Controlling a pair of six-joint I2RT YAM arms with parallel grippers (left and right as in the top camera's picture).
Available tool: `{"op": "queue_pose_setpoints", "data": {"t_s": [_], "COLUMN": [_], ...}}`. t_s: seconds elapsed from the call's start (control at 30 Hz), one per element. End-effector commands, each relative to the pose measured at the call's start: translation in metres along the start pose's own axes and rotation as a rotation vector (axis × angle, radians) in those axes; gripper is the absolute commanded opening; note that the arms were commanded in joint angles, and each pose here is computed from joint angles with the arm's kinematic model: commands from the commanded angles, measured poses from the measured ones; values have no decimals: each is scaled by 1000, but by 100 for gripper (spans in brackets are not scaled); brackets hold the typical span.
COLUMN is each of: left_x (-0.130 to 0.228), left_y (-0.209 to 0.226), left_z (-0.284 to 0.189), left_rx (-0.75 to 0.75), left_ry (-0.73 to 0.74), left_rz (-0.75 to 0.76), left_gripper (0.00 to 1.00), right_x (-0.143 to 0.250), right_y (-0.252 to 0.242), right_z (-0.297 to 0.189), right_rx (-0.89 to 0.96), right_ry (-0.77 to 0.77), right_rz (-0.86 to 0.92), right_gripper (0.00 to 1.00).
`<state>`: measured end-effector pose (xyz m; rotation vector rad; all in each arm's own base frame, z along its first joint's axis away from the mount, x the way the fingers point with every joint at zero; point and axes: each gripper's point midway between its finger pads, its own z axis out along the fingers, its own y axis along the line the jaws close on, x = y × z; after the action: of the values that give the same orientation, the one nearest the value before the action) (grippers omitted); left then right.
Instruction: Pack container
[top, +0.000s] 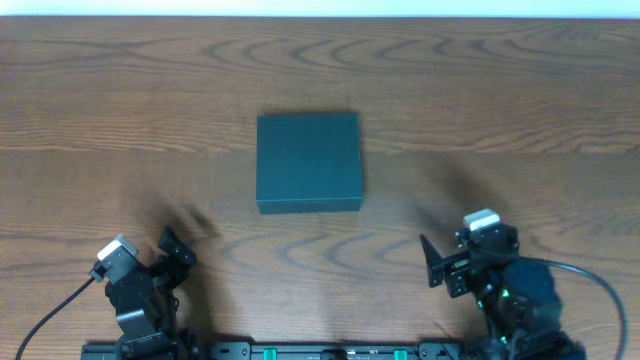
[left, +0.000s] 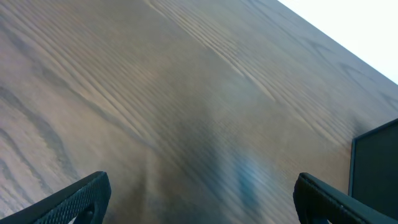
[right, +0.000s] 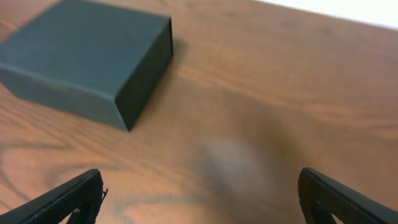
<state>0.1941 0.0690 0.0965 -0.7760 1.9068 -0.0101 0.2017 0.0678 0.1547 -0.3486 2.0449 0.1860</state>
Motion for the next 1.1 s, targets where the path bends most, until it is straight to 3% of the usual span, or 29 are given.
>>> {"op": "queue_pose_setpoints", "data": {"t_s": [0.0, 0.33, 1.07], "left_x": [1, 1, 1], "left_y": [4, 4, 4], "left_z": [2, 2, 2], "left_rx": [-17, -17, -17], "left_ry": [-8, -8, -8], "left_rz": [-5, -5, -5], "left_gripper": [95, 95, 95], "right_x": [14, 60, 57], "right_y": [-2, 0, 0], "right_z": [5, 24, 23], "right_rx": [11, 5, 3], "right_ry": [-14, 12, -3], "right_rz": [56, 61, 61], "right_gripper": [99, 99, 99]}}
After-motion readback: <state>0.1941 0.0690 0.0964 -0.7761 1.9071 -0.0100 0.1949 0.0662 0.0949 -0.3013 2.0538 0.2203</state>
